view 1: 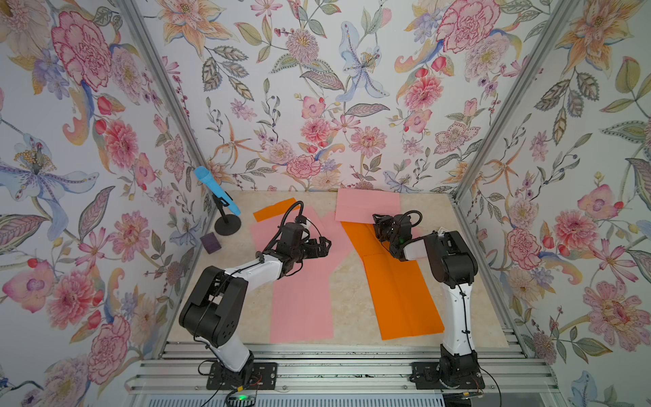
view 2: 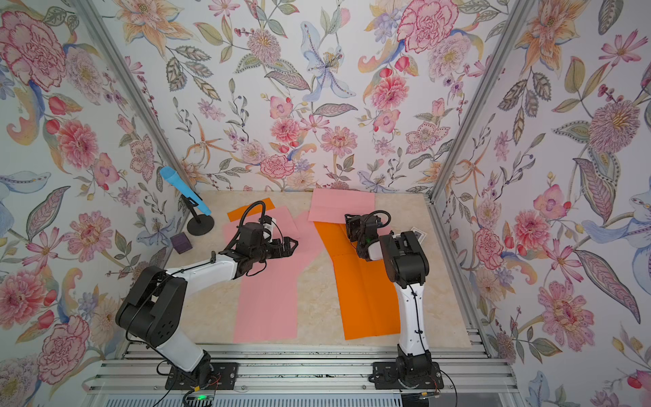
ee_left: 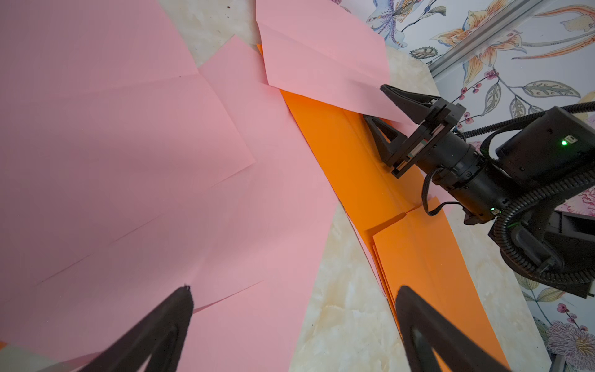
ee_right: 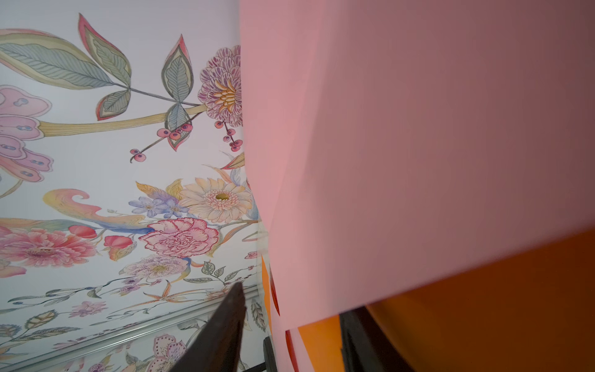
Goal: Sort the scattered colored papers by color
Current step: Pick up the colored paper, then place the colored paper.
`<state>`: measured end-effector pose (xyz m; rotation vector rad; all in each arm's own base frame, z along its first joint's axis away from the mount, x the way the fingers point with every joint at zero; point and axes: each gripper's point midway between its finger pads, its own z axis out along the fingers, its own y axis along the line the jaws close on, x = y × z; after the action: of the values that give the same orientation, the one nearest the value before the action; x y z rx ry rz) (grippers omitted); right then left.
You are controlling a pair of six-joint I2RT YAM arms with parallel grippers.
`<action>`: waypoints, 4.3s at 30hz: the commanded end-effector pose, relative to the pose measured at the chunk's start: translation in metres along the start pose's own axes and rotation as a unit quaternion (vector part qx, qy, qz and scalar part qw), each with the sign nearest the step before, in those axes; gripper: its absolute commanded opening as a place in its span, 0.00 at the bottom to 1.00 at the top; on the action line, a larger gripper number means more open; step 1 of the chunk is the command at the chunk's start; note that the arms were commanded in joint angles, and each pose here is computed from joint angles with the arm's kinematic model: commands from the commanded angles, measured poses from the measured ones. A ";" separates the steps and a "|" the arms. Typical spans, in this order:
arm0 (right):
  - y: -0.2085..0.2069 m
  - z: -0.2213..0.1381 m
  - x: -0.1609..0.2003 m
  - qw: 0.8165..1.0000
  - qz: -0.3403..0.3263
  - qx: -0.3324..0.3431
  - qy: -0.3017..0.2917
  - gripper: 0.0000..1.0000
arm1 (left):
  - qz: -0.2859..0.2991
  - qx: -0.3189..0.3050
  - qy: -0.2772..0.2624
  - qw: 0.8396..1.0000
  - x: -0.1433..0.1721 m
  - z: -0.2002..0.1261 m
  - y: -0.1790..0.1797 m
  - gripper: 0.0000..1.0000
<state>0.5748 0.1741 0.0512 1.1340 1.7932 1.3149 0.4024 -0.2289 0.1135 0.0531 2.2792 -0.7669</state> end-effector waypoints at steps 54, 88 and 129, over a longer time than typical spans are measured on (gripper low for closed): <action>0.199 -0.138 0.249 0.803 -0.416 -0.031 0.426 0.00 | -0.012 -0.095 -0.097 0.991 -0.001 -0.133 0.048 1.00; 0.083 -0.260 0.352 0.738 -0.257 -0.050 0.622 0.00 | -0.090 -0.125 -0.143 0.978 -0.007 -0.173 0.089 1.00; -0.056 -0.185 0.291 0.710 -0.338 0.139 0.601 0.71 | -0.129 -0.144 -0.057 0.979 0.087 -0.143 0.105 1.00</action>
<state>0.2631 0.3728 0.0456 -0.5912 2.9252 1.5591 0.2812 -0.0899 0.0994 -0.3536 2.2652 -0.6005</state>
